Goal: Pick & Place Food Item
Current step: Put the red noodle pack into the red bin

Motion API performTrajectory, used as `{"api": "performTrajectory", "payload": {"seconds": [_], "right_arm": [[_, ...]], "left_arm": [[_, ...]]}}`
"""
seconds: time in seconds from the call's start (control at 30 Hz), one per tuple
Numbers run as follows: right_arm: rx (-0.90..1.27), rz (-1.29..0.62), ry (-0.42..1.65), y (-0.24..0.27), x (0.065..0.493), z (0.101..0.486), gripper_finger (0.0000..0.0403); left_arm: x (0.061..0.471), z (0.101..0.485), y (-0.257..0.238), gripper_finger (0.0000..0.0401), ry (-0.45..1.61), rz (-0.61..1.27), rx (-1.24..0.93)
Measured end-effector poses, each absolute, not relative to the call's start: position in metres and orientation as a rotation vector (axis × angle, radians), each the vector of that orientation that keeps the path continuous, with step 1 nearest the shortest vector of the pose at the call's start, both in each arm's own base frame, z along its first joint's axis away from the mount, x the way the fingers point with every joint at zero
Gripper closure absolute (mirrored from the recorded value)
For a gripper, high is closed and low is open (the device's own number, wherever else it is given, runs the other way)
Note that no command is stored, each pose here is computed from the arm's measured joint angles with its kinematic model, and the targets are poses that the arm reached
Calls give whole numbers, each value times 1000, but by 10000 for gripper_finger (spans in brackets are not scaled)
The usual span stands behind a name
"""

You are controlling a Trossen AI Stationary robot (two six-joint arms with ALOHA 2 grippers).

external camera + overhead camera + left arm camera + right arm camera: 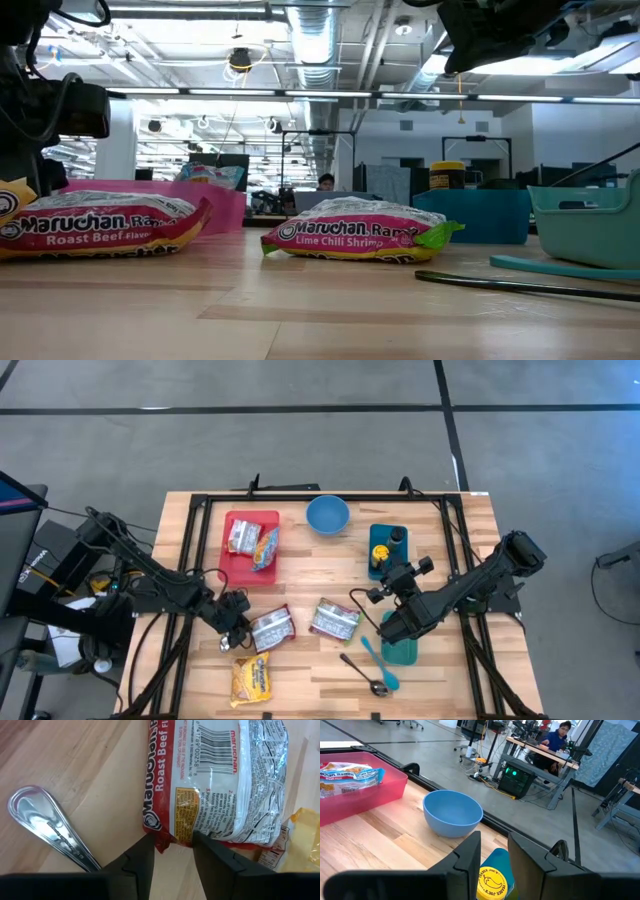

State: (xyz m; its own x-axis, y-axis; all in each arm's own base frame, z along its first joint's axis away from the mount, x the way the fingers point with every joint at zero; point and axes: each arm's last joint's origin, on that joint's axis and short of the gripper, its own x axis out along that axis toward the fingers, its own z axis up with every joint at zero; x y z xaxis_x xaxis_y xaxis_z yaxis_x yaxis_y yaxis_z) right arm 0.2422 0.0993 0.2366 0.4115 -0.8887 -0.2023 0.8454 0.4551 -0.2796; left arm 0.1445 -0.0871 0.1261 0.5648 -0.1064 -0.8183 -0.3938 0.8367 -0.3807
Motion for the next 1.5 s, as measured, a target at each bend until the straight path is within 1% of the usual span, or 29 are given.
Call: {"api": "performTrajectory", "payload": {"seconds": [0.1,0.4,0.6,0.77,0.9,1.03,1.23,1.5], "right_arm": [[-141,-1096,343,99,242,237,311],[-141,-1096,343,99,242,237,311],[-142,-1095,343,99,242,237,311],[-142,-1095,343,99,242,237,311],[-141,-1096,343,99,242,237,311],[-141,-1096,343,99,242,237,311],[-141,-1095,343,99,242,237,311],[-142,-1096,343,99,242,237,311]], "left_arm": [[145,126,-87,291,970,179,-577],[144,126,-87,362,970,179,-576],[144,126,-87,397,971,181,-575],[144,126,-87,398,971,181,-574],[145,126,-87,400,966,160,-525],[147,128,-88,401,923,124,-453],[150,131,-89,401,883,67,-401],[151,137,-88,401,811,74,-328]]}}
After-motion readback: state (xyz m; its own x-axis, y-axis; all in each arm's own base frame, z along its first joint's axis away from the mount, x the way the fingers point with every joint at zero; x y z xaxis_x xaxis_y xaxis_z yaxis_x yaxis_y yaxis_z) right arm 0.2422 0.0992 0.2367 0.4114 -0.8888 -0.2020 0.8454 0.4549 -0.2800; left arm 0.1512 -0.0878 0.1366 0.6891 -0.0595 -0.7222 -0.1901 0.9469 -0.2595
